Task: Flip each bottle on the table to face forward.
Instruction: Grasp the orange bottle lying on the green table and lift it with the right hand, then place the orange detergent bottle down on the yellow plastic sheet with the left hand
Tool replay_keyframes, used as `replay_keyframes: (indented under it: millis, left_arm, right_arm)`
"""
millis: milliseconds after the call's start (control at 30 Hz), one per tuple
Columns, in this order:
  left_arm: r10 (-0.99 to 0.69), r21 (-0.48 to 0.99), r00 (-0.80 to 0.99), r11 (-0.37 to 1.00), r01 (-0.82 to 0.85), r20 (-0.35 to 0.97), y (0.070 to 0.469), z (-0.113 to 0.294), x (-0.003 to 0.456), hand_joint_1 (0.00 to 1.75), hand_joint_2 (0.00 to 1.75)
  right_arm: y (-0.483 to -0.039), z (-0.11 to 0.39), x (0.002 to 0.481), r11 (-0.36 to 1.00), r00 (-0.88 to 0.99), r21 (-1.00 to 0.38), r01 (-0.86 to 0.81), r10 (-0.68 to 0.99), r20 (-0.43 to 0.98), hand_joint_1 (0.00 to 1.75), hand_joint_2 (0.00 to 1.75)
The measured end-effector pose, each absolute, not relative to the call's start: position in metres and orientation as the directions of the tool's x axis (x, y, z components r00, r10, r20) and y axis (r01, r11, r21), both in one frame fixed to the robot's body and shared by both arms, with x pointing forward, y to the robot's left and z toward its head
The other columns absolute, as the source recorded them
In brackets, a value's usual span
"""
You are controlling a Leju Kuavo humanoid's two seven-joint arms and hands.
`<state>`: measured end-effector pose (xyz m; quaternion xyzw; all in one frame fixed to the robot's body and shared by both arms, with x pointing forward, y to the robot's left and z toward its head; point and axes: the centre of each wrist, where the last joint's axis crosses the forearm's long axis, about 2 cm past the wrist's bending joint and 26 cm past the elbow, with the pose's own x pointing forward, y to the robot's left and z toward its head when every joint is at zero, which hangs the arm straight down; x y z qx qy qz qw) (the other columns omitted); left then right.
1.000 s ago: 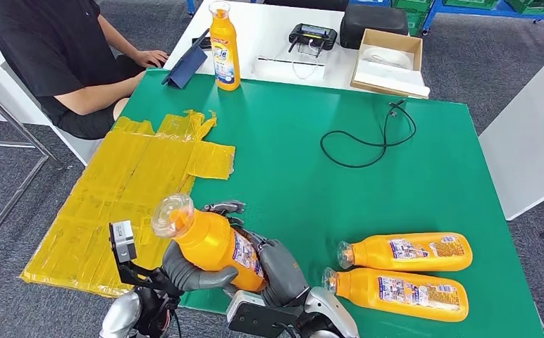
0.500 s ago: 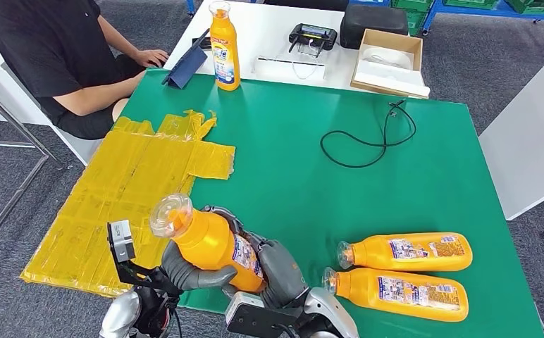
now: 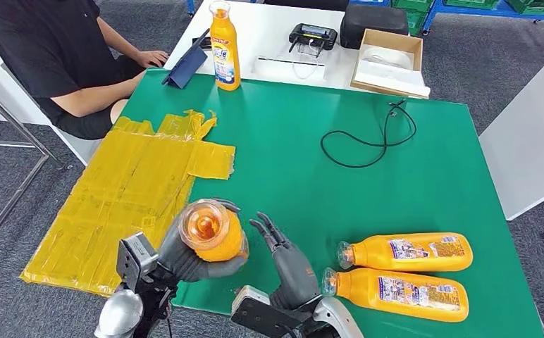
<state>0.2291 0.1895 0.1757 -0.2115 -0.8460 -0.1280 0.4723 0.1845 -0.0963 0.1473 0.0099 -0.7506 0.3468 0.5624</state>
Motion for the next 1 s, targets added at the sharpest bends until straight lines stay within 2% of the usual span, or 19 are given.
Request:
replay_keyframes:
  millis: [133,233,333,433,567,733,833,933,1000]
  left_arm:
    - [0.137,0.119,-0.552,0.908,0.402,0.822,0.193,0.186,0.230,1.75,1.75]
    - [-0.055,0.284,-0.652,0.925,0.251,0.756,0.198,0.193,0.233,1.75,1.75]
    - [-0.288,0.467,-0.737,0.883,0.043,0.612,0.206,0.204,0.239,1.75,1.75]
    - [-0.516,0.629,-0.747,0.758,-0.171,0.419,0.216,0.218,0.245,1.75,1.75]
    - [-0.729,0.750,-0.655,0.543,-0.378,0.198,0.226,0.216,0.249,1.75,1.75]
    - [-0.814,0.810,-0.576,0.386,-0.443,0.073,0.232,0.201,0.255,1.75,1.75]
    - [-0.855,0.863,-0.519,0.254,-0.436,-0.011,0.236,0.190,0.261,1.75,1.75]
    - [-0.869,0.886,-0.491,0.188,-0.425,-0.052,0.239,0.182,0.264,1.75,1.75]
    - [-0.885,0.912,-0.456,0.106,-0.395,-0.095,0.243,0.164,0.268,1.75,1.75]
  right_arm:
    - [-0.105,0.153,0.183,0.794,-0.344,-0.481,-0.372,0.364,0.866,0.00,0.00]
    - [-0.114,0.159,0.182,0.839,-0.327,-0.426,-0.339,0.320,0.889,0.00,0.00]
    - [-0.122,0.176,0.182,0.873,-0.399,-0.400,-0.280,0.274,0.875,0.00,0.00]
    - [-0.127,0.199,0.182,0.897,-0.474,-0.373,-0.238,0.228,0.850,0.00,0.00]
    - [-0.134,0.212,0.176,0.921,-0.527,-0.338,-0.195,0.192,0.828,0.00,0.00]
    - [-0.142,0.211,0.166,0.934,-0.546,-0.320,-0.159,0.187,0.817,0.00,0.00]
    - [-0.146,0.211,0.163,0.937,-0.549,-0.314,-0.153,0.183,0.815,0.00,0.00]
    - [-0.148,0.212,0.162,0.938,-0.551,-0.312,-0.154,0.180,0.815,0.00,0.00]
    - [-0.151,0.211,0.159,0.936,-0.556,-0.316,-0.152,0.184,0.811,0.00,0.00]
